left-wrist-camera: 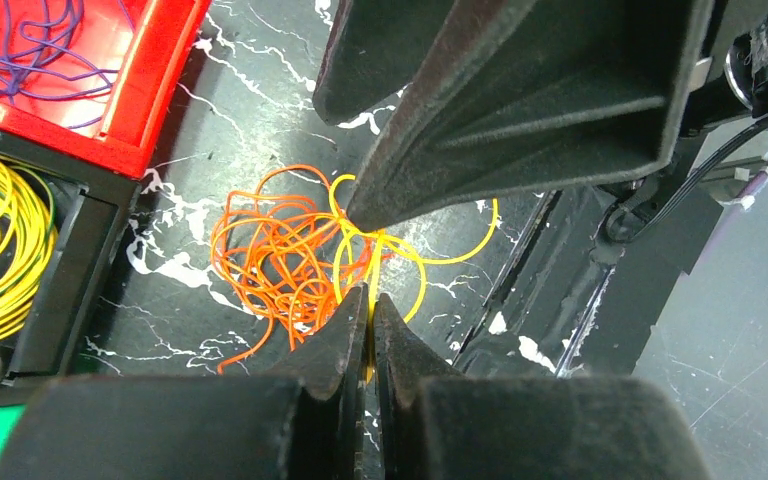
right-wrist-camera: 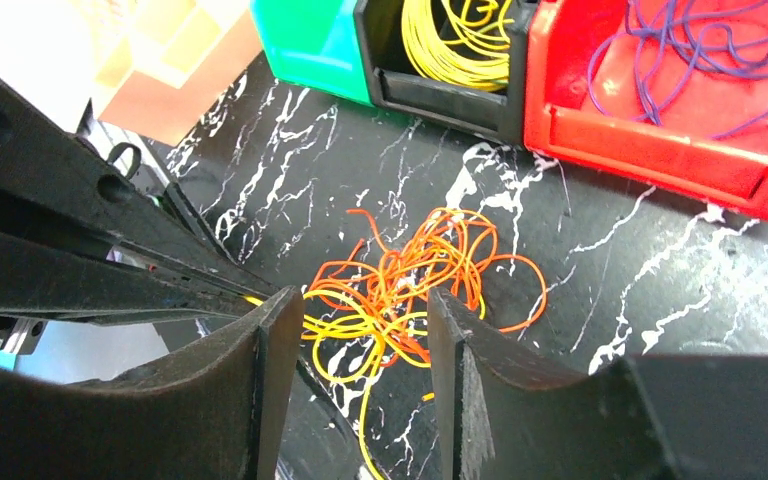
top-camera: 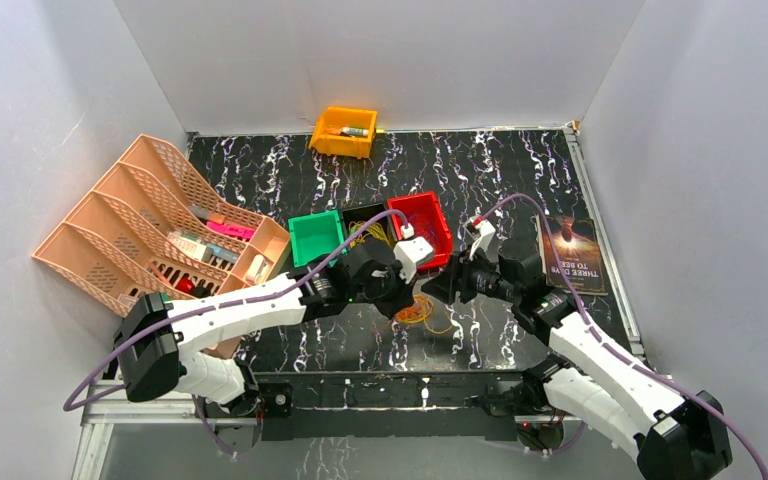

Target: Untangle the cables

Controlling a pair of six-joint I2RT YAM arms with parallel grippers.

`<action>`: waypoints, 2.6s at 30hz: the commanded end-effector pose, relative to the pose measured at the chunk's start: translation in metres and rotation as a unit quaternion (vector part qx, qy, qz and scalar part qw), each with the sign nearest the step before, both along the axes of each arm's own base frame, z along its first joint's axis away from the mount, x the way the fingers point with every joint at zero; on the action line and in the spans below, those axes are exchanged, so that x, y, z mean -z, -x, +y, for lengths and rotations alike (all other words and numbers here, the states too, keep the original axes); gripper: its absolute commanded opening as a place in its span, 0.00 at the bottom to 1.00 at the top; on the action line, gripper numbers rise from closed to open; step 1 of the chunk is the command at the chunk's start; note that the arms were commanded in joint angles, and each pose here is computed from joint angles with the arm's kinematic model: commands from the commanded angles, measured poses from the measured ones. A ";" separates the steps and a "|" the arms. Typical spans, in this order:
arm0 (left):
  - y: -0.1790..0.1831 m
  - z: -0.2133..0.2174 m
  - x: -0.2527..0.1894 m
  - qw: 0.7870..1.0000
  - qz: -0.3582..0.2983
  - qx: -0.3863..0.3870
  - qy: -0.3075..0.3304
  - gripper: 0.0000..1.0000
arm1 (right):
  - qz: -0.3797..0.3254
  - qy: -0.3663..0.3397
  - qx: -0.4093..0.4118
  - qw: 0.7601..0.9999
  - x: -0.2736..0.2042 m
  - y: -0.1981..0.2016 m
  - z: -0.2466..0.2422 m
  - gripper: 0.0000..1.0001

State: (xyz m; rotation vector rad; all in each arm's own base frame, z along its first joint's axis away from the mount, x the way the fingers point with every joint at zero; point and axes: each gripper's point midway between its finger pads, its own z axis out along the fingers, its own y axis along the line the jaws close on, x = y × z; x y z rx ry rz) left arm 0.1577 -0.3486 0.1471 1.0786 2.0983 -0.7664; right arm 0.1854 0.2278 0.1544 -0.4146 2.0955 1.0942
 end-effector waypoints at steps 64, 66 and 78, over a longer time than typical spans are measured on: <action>-0.040 -0.018 -0.236 0.967 -0.118 -0.084 0.208 0.00 | 0.014 -0.032 0.009 0.999 0.077 -0.012 0.017 0.67; -0.042 -0.017 -0.247 0.965 -0.128 -0.087 0.213 0.00 | 0.016 -0.030 0.011 0.999 0.080 -0.010 0.014 0.67; -0.051 -0.007 -0.297 0.952 -0.188 -0.096 0.222 0.00 | -0.007 -0.011 0.049 0.999 0.076 -0.006 -0.006 0.67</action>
